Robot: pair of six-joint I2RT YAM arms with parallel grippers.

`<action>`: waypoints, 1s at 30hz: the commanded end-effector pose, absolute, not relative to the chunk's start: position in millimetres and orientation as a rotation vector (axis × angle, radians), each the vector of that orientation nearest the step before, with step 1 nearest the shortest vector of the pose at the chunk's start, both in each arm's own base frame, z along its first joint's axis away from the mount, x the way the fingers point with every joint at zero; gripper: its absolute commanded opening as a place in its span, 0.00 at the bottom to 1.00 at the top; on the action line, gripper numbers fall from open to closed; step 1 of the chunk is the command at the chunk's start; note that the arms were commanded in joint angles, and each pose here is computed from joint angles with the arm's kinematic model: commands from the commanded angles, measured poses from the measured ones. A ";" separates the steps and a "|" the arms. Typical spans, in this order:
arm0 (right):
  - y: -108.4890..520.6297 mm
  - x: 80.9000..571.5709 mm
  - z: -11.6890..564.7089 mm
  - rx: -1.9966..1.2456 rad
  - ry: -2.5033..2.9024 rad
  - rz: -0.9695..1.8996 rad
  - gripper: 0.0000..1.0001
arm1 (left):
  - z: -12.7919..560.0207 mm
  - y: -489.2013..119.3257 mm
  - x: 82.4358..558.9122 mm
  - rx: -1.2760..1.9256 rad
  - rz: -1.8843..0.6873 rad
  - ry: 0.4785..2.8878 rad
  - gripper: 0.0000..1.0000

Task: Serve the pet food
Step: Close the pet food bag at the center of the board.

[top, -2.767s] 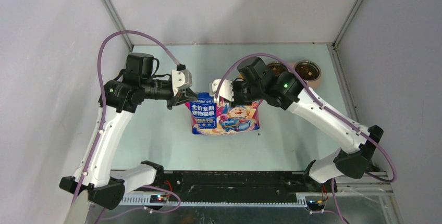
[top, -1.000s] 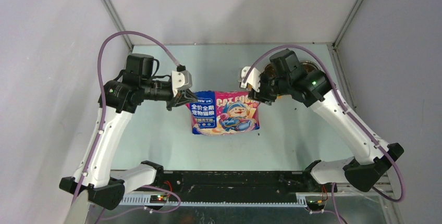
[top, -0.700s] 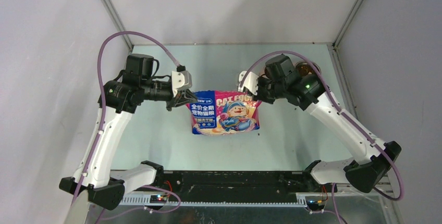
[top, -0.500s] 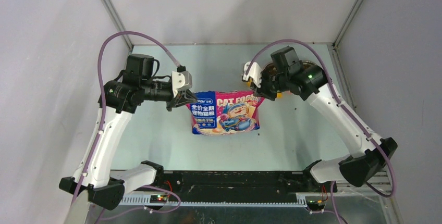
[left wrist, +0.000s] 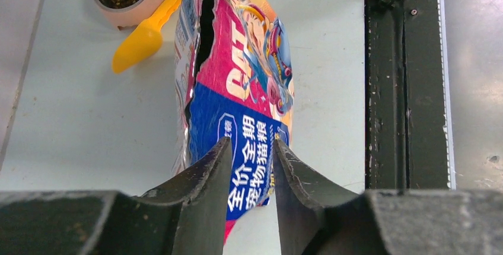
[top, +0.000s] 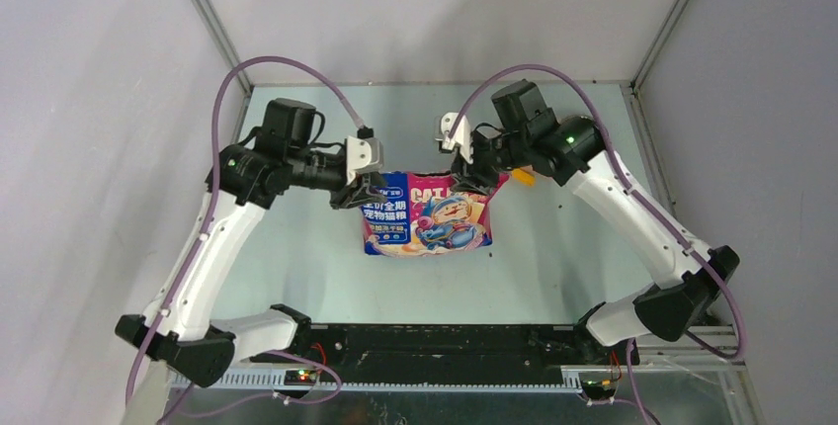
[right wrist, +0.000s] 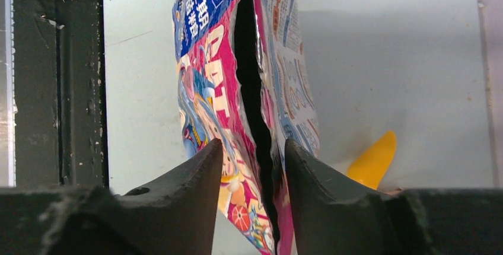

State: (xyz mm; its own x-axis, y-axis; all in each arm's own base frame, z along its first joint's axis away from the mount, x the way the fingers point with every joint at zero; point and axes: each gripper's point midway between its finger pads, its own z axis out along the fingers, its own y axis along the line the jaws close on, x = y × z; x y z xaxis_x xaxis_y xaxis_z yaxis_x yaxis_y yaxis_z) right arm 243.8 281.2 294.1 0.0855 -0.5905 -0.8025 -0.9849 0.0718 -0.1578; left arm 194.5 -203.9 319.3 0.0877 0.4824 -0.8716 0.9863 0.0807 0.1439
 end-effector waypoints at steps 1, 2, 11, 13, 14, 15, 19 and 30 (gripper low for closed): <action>294.6 249.5 294.8 -1.610 1.553 0.657 0.42 | 335.5 -218.1 211.6 1.522 -0.702 1.459 0.39; 295.2 249.1 293.8 -1.614 1.553 0.658 0.36 | 333.6 -223.5 214.6 1.533 -0.705 1.456 0.39; 287.4 241.5 301.4 -1.629 1.542 0.728 0.00 | 303.5 -260.8 225.4 1.687 -0.674 1.460 0.39; 286.0 232.5 306.8 -1.629 1.533 0.822 0.00 | 297.3 -265.5 225.1 1.707 -0.688 1.465 0.39; 283.4 234.4 309.8 -1.621 1.530 0.833 0.00 | 296.2 -266.6 224.8 1.715 -0.689 1.463 0.38; 283.3 229.3 309.9 -1.626 1.530 0.880 0.00 | 293.0 -268.4 223.6 1.728 -0.696 1.467 0.37; 280.5 221.6 312.0 -1.636 1.513 0.986 0.00 | 283.9 -272.2 223.5 1.768 -0.688 1.480 0.09; 284.5 243.0 300.4 -1.663 1.522 0.956 0.55 | 294.1 -268.0 222.3 1.677 -0.691 1.524 0.00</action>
